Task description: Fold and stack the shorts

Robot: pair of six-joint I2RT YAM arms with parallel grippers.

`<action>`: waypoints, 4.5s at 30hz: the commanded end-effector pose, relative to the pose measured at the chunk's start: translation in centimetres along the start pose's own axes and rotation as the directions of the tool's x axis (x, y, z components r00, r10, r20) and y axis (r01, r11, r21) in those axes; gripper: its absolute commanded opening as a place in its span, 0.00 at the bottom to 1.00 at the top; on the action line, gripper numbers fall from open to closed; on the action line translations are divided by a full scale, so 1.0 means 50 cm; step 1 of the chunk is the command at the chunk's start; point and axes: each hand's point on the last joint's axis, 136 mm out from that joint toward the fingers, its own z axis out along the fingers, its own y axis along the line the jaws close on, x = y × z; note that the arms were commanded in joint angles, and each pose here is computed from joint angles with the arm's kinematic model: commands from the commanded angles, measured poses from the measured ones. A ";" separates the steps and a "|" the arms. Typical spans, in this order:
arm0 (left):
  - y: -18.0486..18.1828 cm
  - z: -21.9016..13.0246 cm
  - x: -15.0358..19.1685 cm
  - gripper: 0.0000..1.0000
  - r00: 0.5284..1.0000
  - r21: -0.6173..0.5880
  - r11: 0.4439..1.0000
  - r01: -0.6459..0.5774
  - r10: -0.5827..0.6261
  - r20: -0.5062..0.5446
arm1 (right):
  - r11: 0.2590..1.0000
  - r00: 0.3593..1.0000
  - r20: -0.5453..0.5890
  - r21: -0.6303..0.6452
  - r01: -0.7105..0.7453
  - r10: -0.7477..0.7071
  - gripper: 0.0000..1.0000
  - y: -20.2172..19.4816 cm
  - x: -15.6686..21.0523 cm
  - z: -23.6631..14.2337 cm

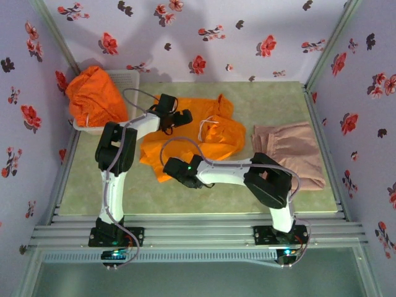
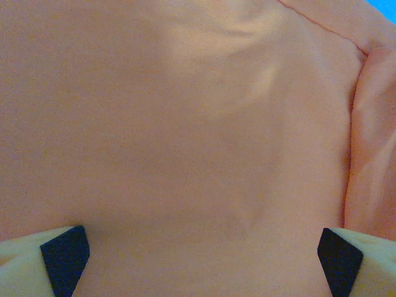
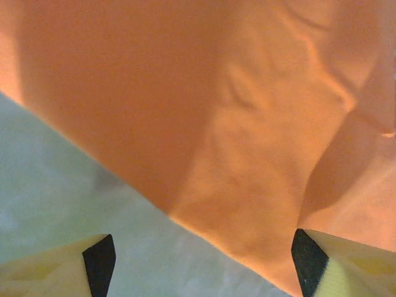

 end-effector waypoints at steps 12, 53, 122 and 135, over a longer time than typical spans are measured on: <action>0.080 0.043 0.042 0.99 0.995 -0.105 0.994 0.006 -0.016 -0.099 | 0.989 0.998 0.051 0.142 0.037 -0.044 0.00 -0.019 -0.031 -0.005; 0.106 0.056 -0.033 0.99 0.995 -0.145 0.989 0.032 -0.046 -0.090 | 0.450 0.494 -0.019 -0.384 -0.806 0.869 0.99 -0.286 0.025 -0.136; 0.046 -0.104 -0.144 0.99 0.989 0.067 0.992 0.105 -0.112 0.099 | 0.046 0.076 -0.142 -0.204 -0.978 0.987 0.80 -0.679 0.181 0.123; -0.146 -0.229 -0.076 0.99 0.995 0.205 0.975 -0.085 0.071 0.074 | 0.211 0.221 -0.150 -0.079 -0.974 0.964 0.82 -0.445 0.285 0.041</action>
